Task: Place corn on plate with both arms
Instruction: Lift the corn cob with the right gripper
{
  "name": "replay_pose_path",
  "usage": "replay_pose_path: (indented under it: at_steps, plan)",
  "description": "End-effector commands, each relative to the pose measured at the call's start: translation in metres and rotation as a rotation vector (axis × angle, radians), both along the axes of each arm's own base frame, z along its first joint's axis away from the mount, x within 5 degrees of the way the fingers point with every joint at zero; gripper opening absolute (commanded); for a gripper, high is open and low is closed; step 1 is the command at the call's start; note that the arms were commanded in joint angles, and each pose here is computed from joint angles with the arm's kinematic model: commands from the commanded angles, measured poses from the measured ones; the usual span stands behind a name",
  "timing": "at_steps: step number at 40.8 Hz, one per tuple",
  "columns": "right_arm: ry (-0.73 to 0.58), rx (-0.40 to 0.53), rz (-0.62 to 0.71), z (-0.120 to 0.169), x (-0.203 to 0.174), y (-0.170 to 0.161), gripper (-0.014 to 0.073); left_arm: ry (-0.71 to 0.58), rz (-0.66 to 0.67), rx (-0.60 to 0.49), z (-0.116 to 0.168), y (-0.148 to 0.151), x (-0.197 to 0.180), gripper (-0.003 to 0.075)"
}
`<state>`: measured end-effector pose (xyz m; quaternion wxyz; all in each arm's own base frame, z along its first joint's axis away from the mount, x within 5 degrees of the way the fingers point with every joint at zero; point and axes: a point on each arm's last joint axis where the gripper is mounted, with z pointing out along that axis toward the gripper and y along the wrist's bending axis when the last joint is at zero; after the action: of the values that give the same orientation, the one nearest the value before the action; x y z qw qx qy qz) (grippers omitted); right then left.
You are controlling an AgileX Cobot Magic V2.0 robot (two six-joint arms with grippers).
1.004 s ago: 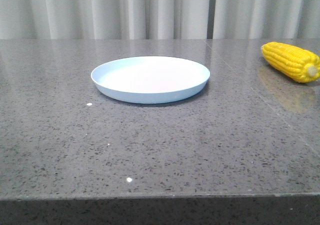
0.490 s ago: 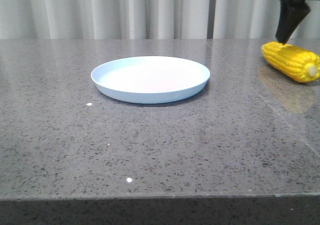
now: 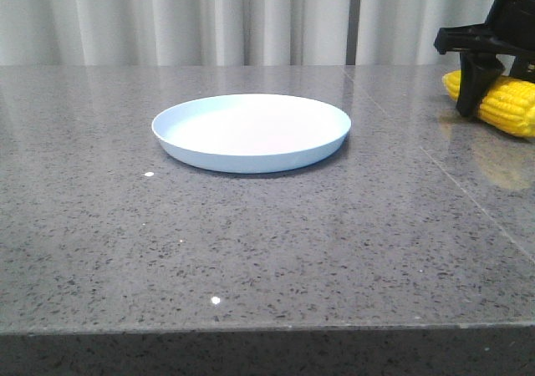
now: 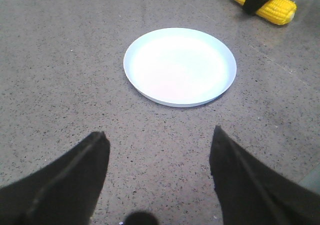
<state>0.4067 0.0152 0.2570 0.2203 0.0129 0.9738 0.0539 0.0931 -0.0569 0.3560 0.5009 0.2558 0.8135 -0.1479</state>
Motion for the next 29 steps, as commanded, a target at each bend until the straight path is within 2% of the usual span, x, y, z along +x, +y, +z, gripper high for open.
replay_pose_path:
  at_steps: [1, 7, 12, 20, 29]
  plan:
    - [-0.125, 0.005, 0.000, 0.041, -0.007, -0.001, 0.0262, -0.073, 0.004, -0.056, 0.014, -0.001, 0.001, 0.0440]
    - [-0.179, 0.007, 0.013, 0.067, -0.021, 0.004, 0.0262, -0.073, 0.004, -0.056, 0.014, -0.001, 0.001, 0.0440]
    - [-0.247, 0.014, 0.059, 0.095, -0.039, 0.020, 0.0262, -0.073, 0.004, -0.056, 0.014, -0.001, 0.001, 0.0440]
    - [-0.339, 0.042, 0.201, 0.133, -0.075, 0.066, 0.0262, -0.073, 0.004, -0.056, 0.014, -0.001, 0.001, 0.0440]
    - [-0.343, 0.080, 0.412, 0.136, -0.102, 0.132, 0.0262, -0.073, 0.004, -0.056, 0.014, -0.001, 0.001, 0.0440]
